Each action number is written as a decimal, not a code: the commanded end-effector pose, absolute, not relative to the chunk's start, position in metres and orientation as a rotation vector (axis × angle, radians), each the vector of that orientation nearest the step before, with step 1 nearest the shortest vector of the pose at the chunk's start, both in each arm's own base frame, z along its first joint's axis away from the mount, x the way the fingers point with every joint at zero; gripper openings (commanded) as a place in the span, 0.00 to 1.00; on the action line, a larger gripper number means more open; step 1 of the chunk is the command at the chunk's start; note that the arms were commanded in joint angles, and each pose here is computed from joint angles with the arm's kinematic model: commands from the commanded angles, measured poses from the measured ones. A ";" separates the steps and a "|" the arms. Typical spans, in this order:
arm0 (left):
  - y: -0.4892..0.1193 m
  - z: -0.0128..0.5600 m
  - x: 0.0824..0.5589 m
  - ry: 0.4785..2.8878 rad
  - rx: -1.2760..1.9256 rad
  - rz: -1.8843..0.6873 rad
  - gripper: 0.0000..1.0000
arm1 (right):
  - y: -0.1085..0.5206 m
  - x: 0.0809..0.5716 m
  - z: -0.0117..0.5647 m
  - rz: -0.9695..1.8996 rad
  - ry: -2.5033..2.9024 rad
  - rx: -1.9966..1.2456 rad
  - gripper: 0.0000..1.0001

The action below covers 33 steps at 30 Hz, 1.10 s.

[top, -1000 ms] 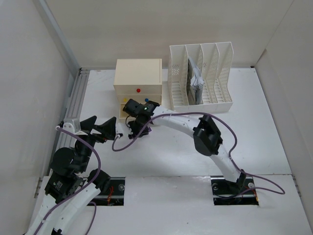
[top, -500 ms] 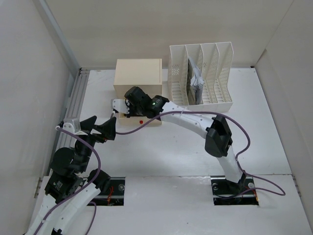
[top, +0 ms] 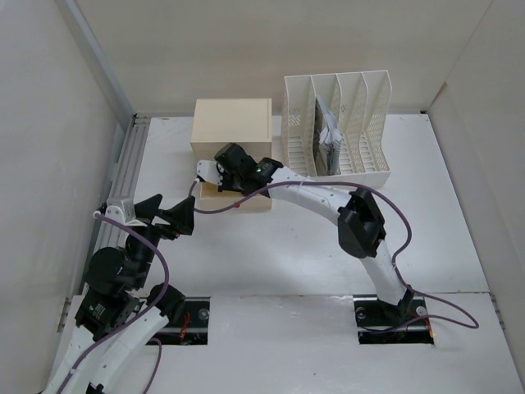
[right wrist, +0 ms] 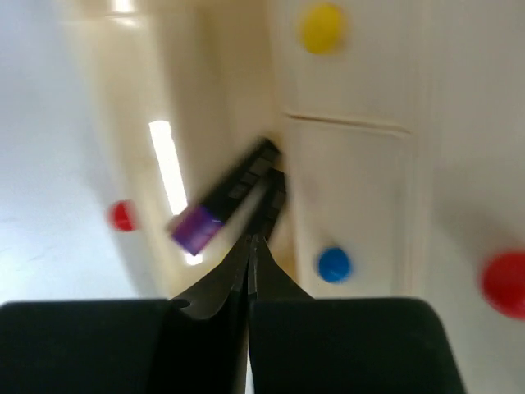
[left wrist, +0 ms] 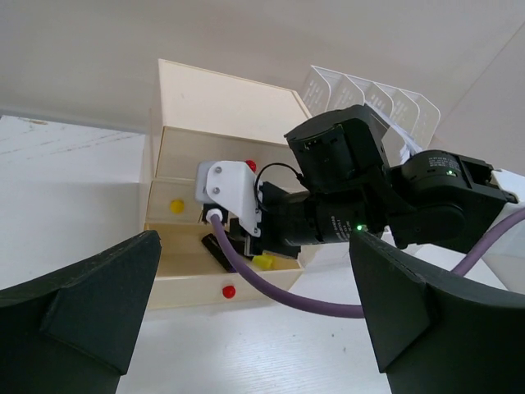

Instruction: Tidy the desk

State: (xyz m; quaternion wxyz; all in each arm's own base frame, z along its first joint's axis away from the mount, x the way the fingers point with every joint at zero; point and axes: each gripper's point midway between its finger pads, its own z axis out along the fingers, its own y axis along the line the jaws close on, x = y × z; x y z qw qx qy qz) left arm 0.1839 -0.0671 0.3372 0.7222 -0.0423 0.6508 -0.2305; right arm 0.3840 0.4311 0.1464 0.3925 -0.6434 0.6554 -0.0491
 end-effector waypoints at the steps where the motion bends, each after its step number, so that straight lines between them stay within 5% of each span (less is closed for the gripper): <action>1: -0.067 0.347 0.183 1.399 -0.102 -0.525 0.99 | 0.453 0.353 0.163 0.209 1.599 -1.737 0.00; 5: -0.067 0.347 0.183 1.399 -0.102 -0.525 0.99 | 0.454 0.287 0.134 0.600 1.550 -2.049 0.00; 10: -0.067 0.347 0.183 1.399 -0.102 -0.525 0.99 | 0.454 0.276 0.106 0.676 1.562 -2.128 0.00; 21: -0.068 0.345 0.185 1.408 -0.100 -0.521 0.99 | 0.420 0.393 0.072 -0.285 1.851 -1.511 0.00; 33: -0.068 0.345 0.185 1.408 -0.100 -0.521 0.99 | 0.418 0.430 0.099 -0.523 1.725 -1.172 0.00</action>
